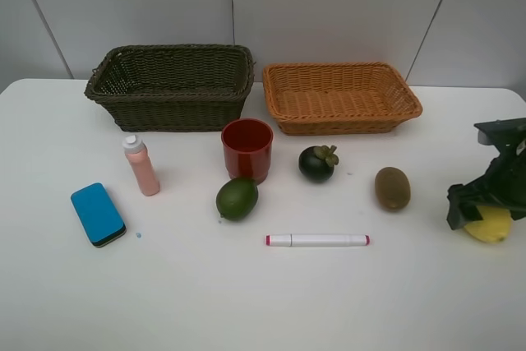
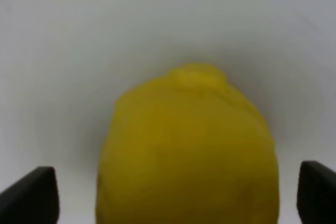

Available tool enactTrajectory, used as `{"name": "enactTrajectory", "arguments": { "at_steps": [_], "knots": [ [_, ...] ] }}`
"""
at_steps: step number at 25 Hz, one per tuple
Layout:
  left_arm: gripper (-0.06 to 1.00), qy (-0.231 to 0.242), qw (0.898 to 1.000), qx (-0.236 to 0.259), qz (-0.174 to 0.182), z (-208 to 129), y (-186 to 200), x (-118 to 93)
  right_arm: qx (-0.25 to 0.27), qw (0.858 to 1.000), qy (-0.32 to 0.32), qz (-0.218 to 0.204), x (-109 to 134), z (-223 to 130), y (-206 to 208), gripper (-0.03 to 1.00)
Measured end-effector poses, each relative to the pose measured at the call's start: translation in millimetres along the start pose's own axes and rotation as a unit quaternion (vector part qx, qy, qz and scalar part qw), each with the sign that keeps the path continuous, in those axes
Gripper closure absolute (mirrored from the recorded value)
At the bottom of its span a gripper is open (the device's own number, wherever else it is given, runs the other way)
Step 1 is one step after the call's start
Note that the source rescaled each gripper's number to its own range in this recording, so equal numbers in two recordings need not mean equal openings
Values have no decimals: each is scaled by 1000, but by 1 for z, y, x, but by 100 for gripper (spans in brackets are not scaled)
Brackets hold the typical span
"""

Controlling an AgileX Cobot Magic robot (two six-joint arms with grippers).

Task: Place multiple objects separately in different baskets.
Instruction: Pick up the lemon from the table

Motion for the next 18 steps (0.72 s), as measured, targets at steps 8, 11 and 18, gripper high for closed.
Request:
{"name": "enactTrajectory", "arguments": {
  "at_steps": [8, 11, 18],
  "knots": [
    [-6, 0, 1000, 0, 0, 0, 0, 0, 1, 1000, -10, 4, 0, 0, 0, 41],
    [-6, 0, 1000, 0, 0, 0, 0, 0, 3, 1000, -18, 9, 1, -1, 0, 40],
    [-6, 0, 1000, 0, 0, 0, 0, 0, 4, 1000, -24, 12, 2, -1, 0, 40]
  ]
}}
Point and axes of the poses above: a point on each arm's last joint axis where the gripper is mounted, y pointing back along that axis away from the gripper, x along the wrist's bending axis when the last joint is at zero, z = x × y, the point moved 5 cm from there along -y, pointing out along that axis toward the gripper, and after that the axes turned 12 degrees about -y, right-handed, at the moved point
